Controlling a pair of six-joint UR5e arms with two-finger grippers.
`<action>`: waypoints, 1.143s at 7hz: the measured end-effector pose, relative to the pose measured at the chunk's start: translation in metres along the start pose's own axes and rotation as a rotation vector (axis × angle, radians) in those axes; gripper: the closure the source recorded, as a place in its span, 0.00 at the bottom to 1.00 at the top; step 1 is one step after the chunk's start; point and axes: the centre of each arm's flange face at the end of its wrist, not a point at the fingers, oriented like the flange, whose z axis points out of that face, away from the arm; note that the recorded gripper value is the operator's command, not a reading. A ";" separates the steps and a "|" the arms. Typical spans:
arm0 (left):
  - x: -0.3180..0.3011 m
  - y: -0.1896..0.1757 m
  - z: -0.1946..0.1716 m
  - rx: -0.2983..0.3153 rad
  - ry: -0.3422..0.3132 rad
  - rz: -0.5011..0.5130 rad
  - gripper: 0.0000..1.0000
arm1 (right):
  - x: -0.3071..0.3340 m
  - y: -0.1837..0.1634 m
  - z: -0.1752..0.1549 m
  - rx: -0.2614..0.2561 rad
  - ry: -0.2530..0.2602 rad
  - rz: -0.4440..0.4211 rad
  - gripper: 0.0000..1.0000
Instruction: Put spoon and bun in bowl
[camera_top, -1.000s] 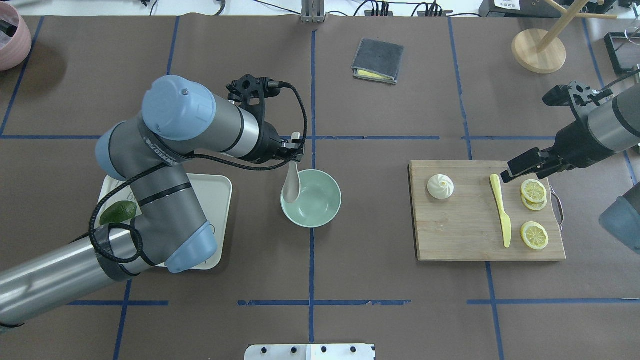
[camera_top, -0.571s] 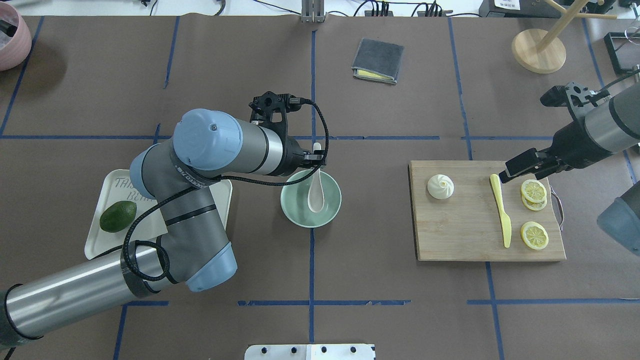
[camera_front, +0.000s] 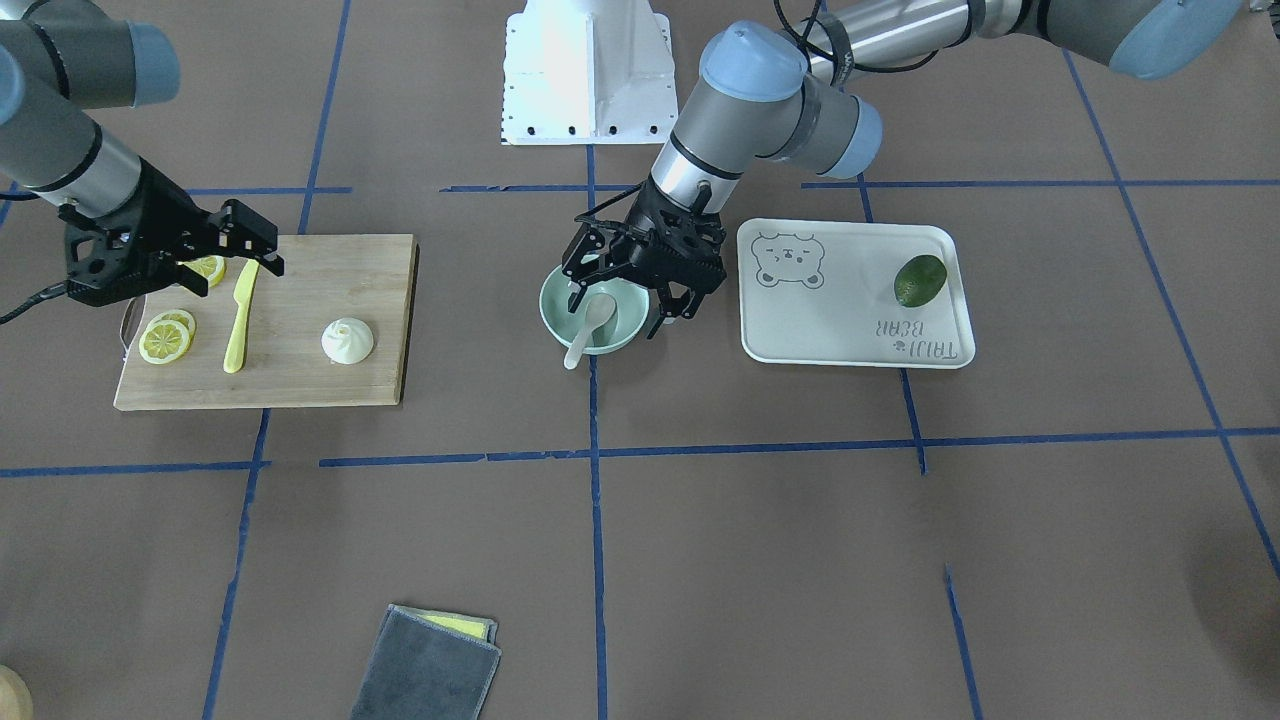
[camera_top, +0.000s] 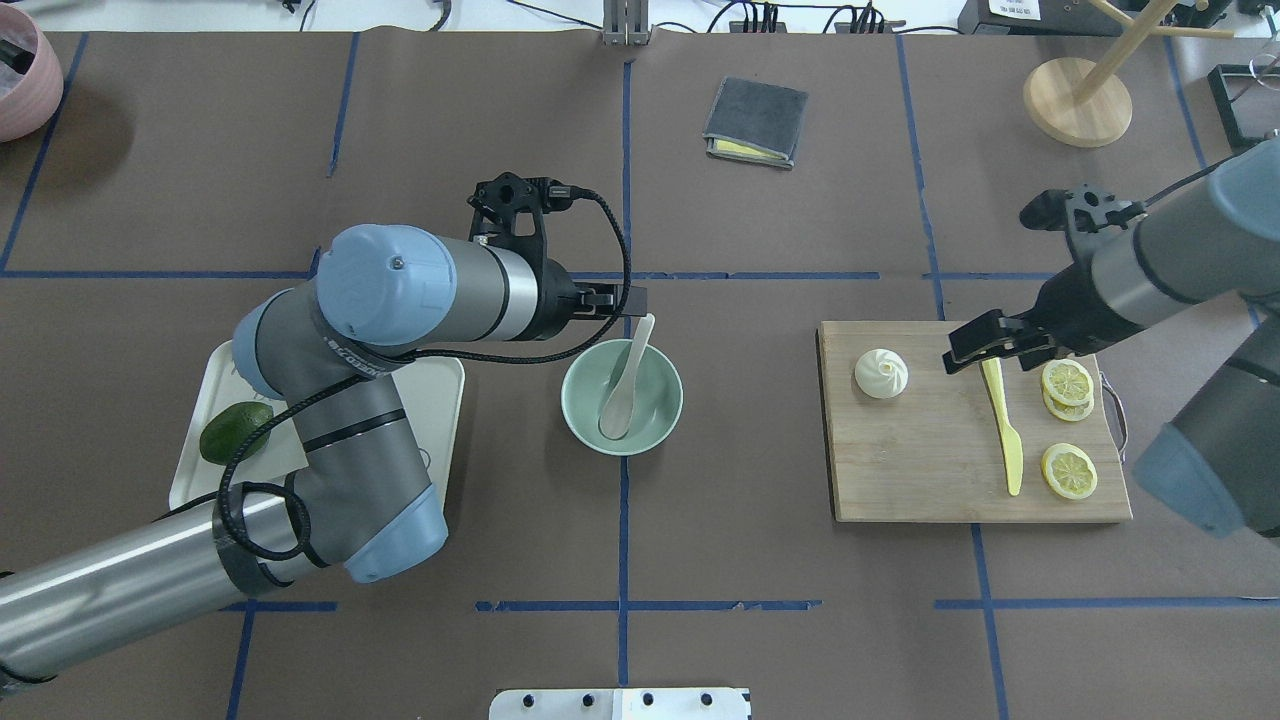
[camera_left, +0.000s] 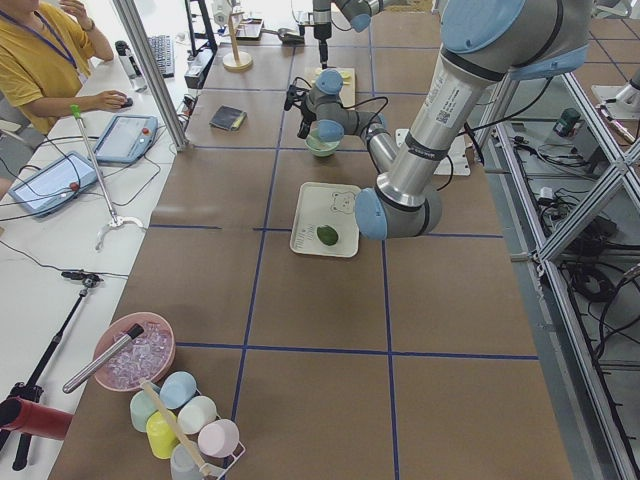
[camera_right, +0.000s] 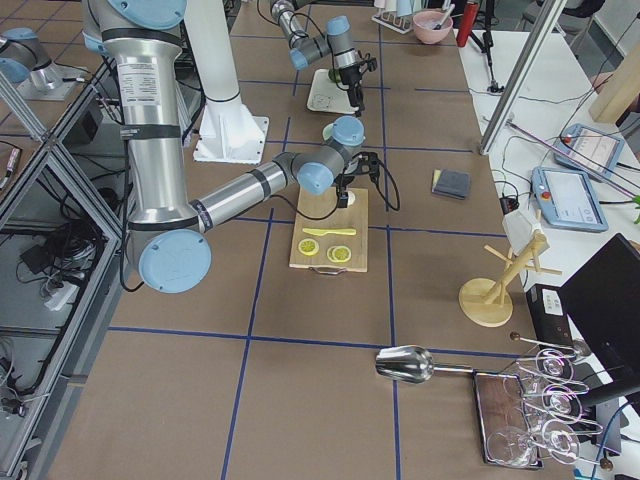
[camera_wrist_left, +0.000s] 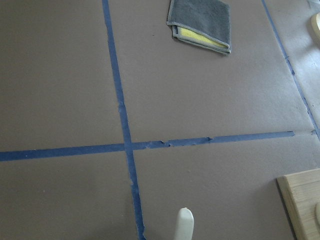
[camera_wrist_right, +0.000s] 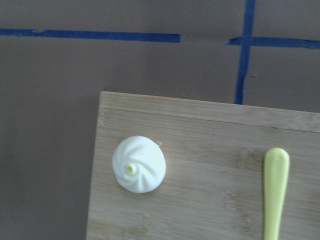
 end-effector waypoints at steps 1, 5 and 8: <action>-0.019 0.000 -0.021 0.015 -0.001 0.038 0.04 | -0.038 0.008 0.028 0.041 0.032 0.031 0.00; -0.038 0.006 -0.046 0.024 -0.001 0.067 0.03 | -0.056 0.008 0.086 0.160 0.174 0.034 0.05; -0.039 0.007 -0.046 0.024 -0.003 0.064 0.03 | -0.053 -0.001 0.103 0.170 0.209 0.041 0.69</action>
